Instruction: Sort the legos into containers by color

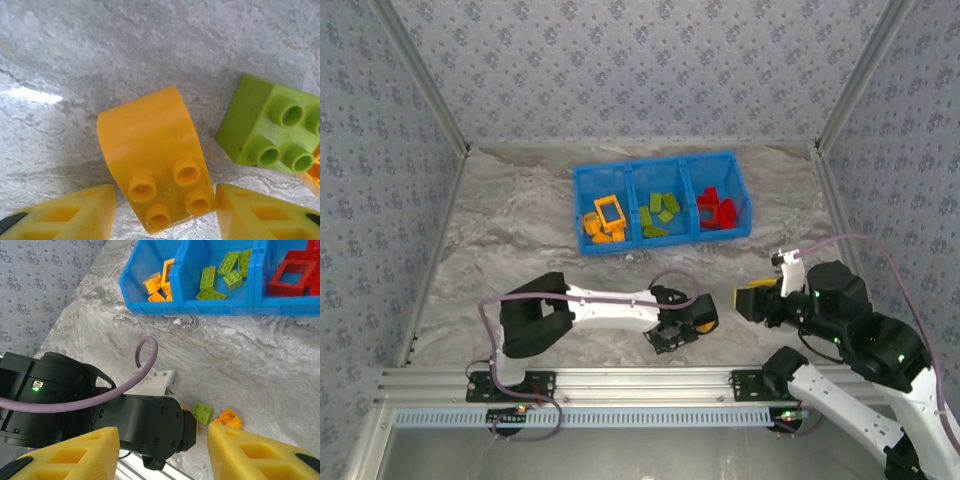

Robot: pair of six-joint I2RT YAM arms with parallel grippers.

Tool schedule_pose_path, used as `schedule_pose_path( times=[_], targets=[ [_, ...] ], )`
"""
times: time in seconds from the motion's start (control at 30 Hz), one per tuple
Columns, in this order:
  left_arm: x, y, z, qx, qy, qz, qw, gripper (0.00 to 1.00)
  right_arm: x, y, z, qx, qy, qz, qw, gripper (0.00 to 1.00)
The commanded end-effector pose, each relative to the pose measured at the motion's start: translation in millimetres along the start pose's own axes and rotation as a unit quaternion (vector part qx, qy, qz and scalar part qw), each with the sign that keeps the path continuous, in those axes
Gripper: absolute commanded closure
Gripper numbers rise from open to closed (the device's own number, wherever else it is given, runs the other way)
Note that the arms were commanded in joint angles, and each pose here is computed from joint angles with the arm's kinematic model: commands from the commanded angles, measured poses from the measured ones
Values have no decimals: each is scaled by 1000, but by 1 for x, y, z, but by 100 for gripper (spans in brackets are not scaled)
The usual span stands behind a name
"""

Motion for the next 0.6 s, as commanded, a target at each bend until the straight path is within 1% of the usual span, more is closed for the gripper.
schedule_pose_path(
  times=[0.0, 0.1, 0.3, 0.37, 0.47, 0.57],
  targets=[
    [-3, 9, -11, 2, -28, -37, 999, 52, -4, 0, 3, -12, 11, -13, 1000, 48],
    [-2, 11, -14, -3, -39, -47, 998, 56, -6, 1, 4, -12, 15, -17, 1000, 48],
    [1, 16, -17, -15, -52, -59, 997, 72, -6, 4, 6, -4, 30, -36, 999, 48],
    [14, 21, -19, -19, -76, -68, 995, 74, -5, 6, 7, 4, 34, -47, 998, 48],
    [51, 29, -25, -32, -141, -77, 986, 75, -3, 9, 7, 22, 40, -64, 997, 48],
    [89, 43, -34, -47, -189, -93, 976, 76, -10, 11, 9, 33, 51, -76, 995, 49]
  ],
)
Point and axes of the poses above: each hand's point on the last joint's axis, 136 mm out from that joint toward the fingers, its own x axis back along the fingers, its own y axis along the line the jaws close on, z = x × y, the point moved 9 cm from there along x, back along the fingers, and after that the axes turned 15 degrees about -x, right-handed, at the moved point
